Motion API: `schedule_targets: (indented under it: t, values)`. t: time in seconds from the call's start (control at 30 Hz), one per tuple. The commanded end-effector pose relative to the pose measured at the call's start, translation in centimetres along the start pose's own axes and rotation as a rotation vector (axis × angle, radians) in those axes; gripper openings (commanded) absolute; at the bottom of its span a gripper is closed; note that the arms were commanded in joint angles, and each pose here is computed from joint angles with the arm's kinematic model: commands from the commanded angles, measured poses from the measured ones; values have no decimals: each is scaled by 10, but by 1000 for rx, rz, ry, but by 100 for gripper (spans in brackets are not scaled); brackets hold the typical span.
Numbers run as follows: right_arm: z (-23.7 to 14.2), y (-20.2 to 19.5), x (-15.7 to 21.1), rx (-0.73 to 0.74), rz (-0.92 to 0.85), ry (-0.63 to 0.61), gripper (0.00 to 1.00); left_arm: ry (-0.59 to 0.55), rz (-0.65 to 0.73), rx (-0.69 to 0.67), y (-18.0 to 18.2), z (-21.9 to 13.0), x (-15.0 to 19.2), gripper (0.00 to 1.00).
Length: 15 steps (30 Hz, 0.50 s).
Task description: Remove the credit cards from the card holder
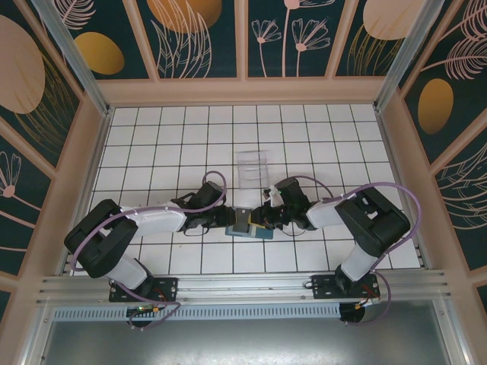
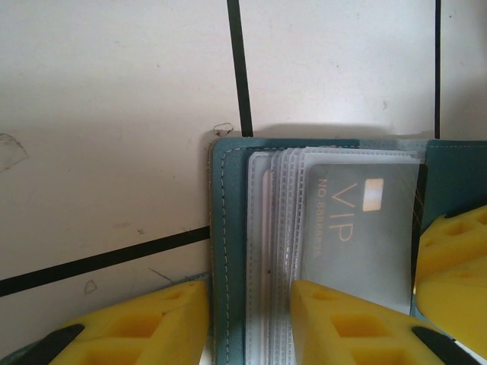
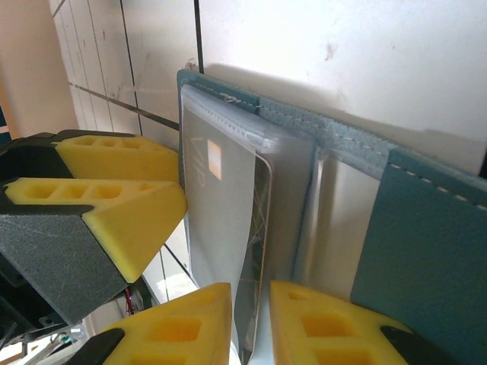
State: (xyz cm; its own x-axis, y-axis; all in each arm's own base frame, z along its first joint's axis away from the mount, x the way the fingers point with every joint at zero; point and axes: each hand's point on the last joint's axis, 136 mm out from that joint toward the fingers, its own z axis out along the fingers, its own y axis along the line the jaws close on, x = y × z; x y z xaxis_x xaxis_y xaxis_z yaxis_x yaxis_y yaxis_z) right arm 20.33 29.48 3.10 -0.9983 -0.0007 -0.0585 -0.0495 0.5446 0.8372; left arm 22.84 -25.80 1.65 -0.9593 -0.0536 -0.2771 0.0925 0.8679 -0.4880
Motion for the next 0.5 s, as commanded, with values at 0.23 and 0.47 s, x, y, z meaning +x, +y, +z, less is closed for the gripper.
schedule_targets:
  t: [0.23, 0.47]
  values:
    - [6, 14, 2, -72, -7, 4, 18, 106, -32, -138, 42, 10, 33, 36]
    - [6, 19, 6, -78, -17, -1, 16, 123, -36, -158, 47, 13, 37, 36]
